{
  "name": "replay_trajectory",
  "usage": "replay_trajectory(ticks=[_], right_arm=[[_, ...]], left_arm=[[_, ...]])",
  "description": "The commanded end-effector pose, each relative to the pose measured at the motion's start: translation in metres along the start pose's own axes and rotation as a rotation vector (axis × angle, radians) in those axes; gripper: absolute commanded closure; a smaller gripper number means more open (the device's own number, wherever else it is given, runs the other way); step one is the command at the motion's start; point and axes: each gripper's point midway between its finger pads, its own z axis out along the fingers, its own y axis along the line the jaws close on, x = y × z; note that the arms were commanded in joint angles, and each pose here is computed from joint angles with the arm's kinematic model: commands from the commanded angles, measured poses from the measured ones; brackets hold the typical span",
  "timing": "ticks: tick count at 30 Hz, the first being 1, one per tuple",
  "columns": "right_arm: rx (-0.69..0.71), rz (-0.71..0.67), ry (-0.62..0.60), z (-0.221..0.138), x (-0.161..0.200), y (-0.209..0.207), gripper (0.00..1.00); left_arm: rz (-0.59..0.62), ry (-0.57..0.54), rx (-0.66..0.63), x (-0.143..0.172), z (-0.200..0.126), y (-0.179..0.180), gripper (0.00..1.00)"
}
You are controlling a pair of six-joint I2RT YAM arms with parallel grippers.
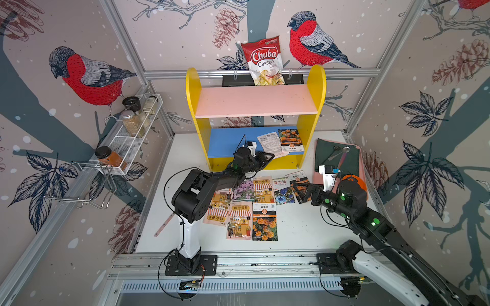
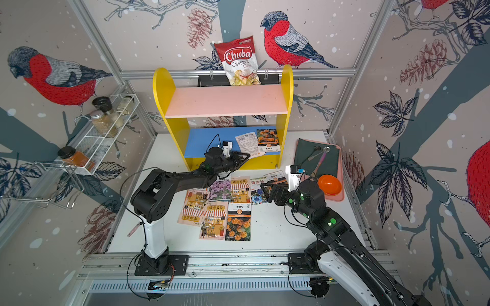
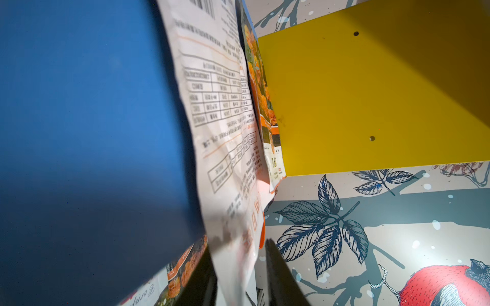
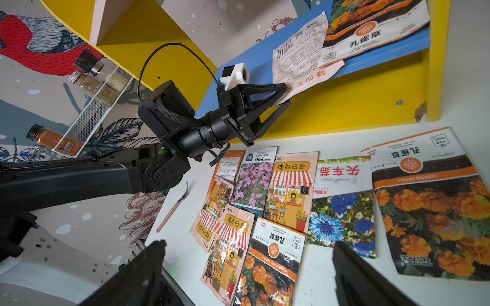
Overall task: Take the seed bag off the shelf
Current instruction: Pick up the seed packet from the shelf.
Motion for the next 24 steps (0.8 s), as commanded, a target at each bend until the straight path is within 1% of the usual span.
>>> replay_trajectory(ticks=[1, 8, 12, 24], right_arm=[[0.015, 0.000, 0.001, -0.001, 0.001, -0.003, 0.00], [0.015, -0.001, 0.008, -0.001, 0.003, -0.003, 0.00], [0.016, -0.001, 0.007, -0.001, 0.003, -0.004, 0.00], [0.018, -0.001, 0.007, -0.002, 0.004, -0.005, 0.00]], left_arm=[[0.023, -0.021, 0.042, -0.005, 0.002, -0.012, 0.73], [0.026, -0.029, 0.037, -0.007, 0.001, -0.012, 0.93], [0.028, -0.023, 0.032, -0.006, 0.002, -0.012, 0.99], [0.033, -0.038, -0.001, -0.005, -0.013, -0.006, 1.00]])
